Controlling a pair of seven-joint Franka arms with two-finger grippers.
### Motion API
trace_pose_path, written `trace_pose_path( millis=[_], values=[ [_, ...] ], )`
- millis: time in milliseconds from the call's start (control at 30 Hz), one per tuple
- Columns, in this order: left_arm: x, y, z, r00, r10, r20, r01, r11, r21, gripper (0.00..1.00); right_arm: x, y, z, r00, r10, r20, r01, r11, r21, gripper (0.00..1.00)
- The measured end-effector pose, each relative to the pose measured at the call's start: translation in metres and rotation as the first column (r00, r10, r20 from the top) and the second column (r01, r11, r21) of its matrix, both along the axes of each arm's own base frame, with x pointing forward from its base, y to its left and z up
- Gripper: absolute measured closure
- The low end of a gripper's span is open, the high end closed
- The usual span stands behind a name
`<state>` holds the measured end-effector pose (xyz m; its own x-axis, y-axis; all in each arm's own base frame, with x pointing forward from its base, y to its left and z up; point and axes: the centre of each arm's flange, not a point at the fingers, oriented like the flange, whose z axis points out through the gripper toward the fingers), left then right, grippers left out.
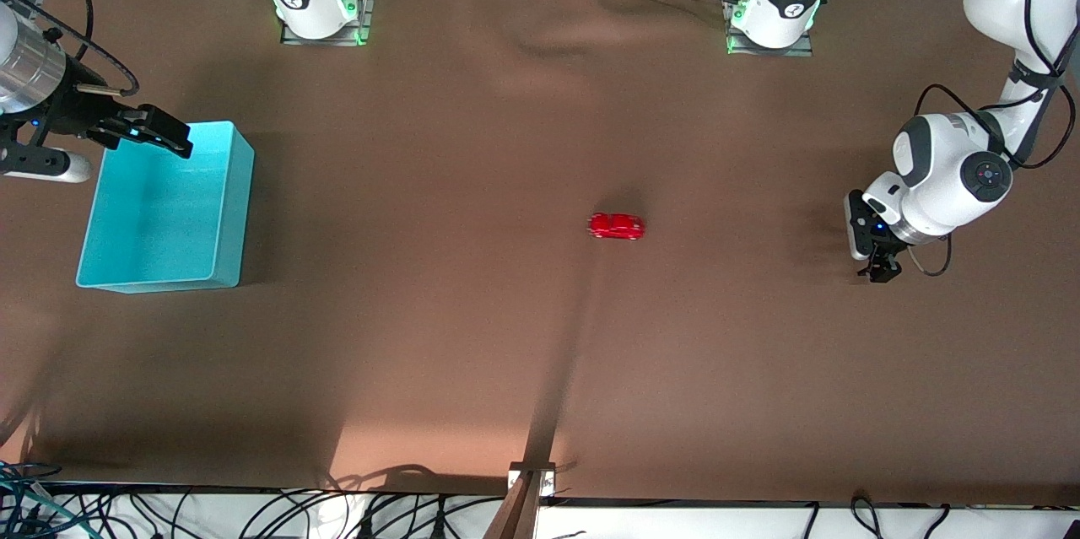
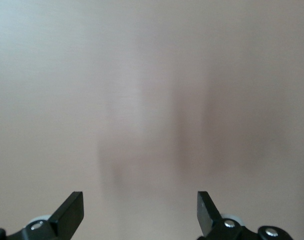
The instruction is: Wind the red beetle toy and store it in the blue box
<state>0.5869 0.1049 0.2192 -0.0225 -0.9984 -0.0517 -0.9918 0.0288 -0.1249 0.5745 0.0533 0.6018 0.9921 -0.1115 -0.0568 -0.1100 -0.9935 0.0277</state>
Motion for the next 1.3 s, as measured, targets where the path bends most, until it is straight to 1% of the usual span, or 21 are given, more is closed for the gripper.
trace_pose_path(
  millis=[167, 200, 233, 533, 733, 967, 1067, 1167, 1300],
  values=[
    [0.020, -0.002, 0.048, 0.996, -0.010, 0.090, 0.008, 1.000, 0.022, 0.00, 0.000, 0.000, 0.000, 1.000, 0.000, 0.000, 0.000, 1.000, 0.000, 0.00],
    [0.027, -0.007, 0.080, 0.991, -0.019, 0.130, 0.015, 0.999, 0.038, 0.00, 0.000, 0.000, 0.000, 1.000, 0.000, 0.000, 0.000, 1.000, 0.000, 0.00],
    [0.027, -0.007, 0.083, 0.991, -0.019, 0.133, 0.014, 0.999, 0.039, 0.00, 0.000, 0.000, 0.000, 1.000, 0.000, 0.000, 0.000, 1.000, 0.000, 0.00],
    [0.027, -0.005, 0.112, 0.990, 0.092, 0.107, -0.090, 0.996, -0.029, 0.00, 0.000, 0.000, 0.000, 1.000, 0.000, 0.000, 0.000, 1.000, 0.000, 0.00],
    [0.026, -0.002, 0.123, 0.977, 0.176, 0.117, -0.166, 0.982, -0.084, 0.00, 0.000, 0.000, 0.000, 1.000, 0.000, 0.000, 0.000, 1.000, 0.000, 0.00],
    [0.027, -0.009, 0.142, 0.958, 0.256, 0.132, -0.241, 0.963, -0.121, 0.00, 0.000, 0.004, -0.003, 1.000, 0.009, -0.008, -0.009, 1.000, 0.001, 0.00],
    [0.025, -0.017, 0.156, 0.941, 0.315, 0.121, -0.299, 0.945, -0.131, 0.00, 0.000, 0.008, -0.007, 1.000, 0.015, -0.018, -0.015, 1.000, 0.001, 0.00],
    [0.022, -0.027, 0.169, 0.918, 0.383, 0.099, -0.368, 0.919, -0.144, 0.00, 0.000, 0.008, -0.015, 0.999, 0.017, -0.035, -0.017, 1.000, 0.000, 0.00],
    [0.016, -0.039, 0.185, 0.869, 0.491, 0.063, -0.477, 0.864, -0.162, 0.00, 0.000, 0.007, -0.034, 0.996, 0.036, -0.077, -0.036, 0.999, -0.001, 0.00]
  ],
)
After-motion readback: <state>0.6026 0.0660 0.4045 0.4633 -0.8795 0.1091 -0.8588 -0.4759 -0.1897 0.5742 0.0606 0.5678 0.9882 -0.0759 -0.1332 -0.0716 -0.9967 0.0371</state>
